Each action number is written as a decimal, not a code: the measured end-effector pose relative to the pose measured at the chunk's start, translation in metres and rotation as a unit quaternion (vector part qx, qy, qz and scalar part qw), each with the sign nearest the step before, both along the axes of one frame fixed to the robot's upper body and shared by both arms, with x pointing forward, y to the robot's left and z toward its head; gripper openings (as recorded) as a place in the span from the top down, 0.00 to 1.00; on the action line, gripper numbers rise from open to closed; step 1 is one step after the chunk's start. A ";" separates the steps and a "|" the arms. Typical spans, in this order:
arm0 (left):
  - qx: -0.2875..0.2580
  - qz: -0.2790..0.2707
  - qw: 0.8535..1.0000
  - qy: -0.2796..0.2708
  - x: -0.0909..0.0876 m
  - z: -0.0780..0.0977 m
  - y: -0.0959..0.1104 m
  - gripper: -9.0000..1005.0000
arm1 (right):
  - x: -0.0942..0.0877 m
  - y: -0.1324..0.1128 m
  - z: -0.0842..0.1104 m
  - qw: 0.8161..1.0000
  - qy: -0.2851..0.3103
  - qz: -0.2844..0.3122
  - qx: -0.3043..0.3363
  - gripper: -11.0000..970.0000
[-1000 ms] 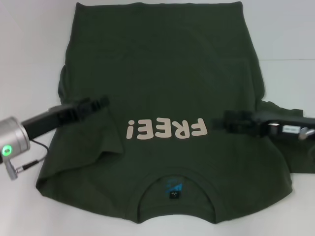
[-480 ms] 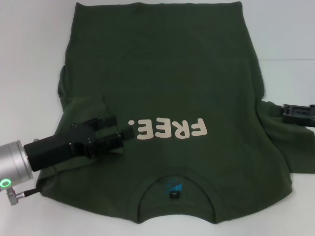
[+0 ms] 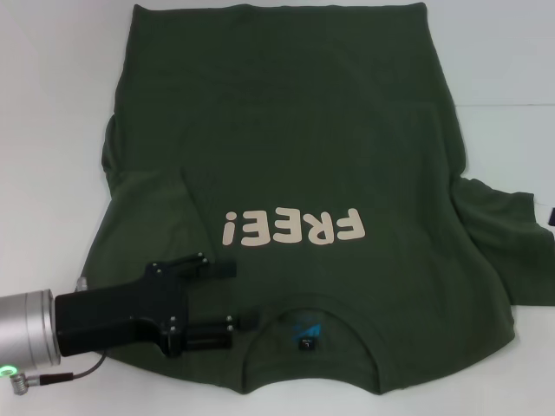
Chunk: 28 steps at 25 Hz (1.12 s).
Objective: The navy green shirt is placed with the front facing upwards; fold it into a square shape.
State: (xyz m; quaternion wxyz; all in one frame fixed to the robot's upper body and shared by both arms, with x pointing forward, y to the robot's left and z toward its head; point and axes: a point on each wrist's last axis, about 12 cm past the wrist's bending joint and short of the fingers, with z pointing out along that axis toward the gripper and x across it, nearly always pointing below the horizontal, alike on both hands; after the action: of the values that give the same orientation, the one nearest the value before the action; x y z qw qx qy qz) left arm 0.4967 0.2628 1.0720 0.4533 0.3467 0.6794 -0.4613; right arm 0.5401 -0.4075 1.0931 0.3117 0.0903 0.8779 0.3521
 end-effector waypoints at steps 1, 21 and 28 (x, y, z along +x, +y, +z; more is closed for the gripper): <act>0.004 -0.003 1.000 -0.001 0.000 -0.001 0.000 0.13 | -0.002 -0.002 -0.001 1.000 0.001 -0.007 0.000 0.06; 0.036 -0.018 0.999 -0.005 0.002 -0.002 0.001 0.14 | 0.014 0.022 -0.028 0.999 -0.005 -0.036 -0.027 0.07; 0.038 -0.016 0.999 -0.004 0.003 -0.002 0.001 0.14 | 0.014 0.024 -0.034 0.999 0.000 -0.046 -0.025 0.14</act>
State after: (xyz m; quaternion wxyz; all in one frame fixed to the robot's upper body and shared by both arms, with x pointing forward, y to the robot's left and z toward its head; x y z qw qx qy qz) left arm 0.4993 0.2636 1.0695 0.4349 0.3759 0.6891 -0.4412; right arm 0.5544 -0.3831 1.0592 0.3294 0.1226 0.8814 0.3155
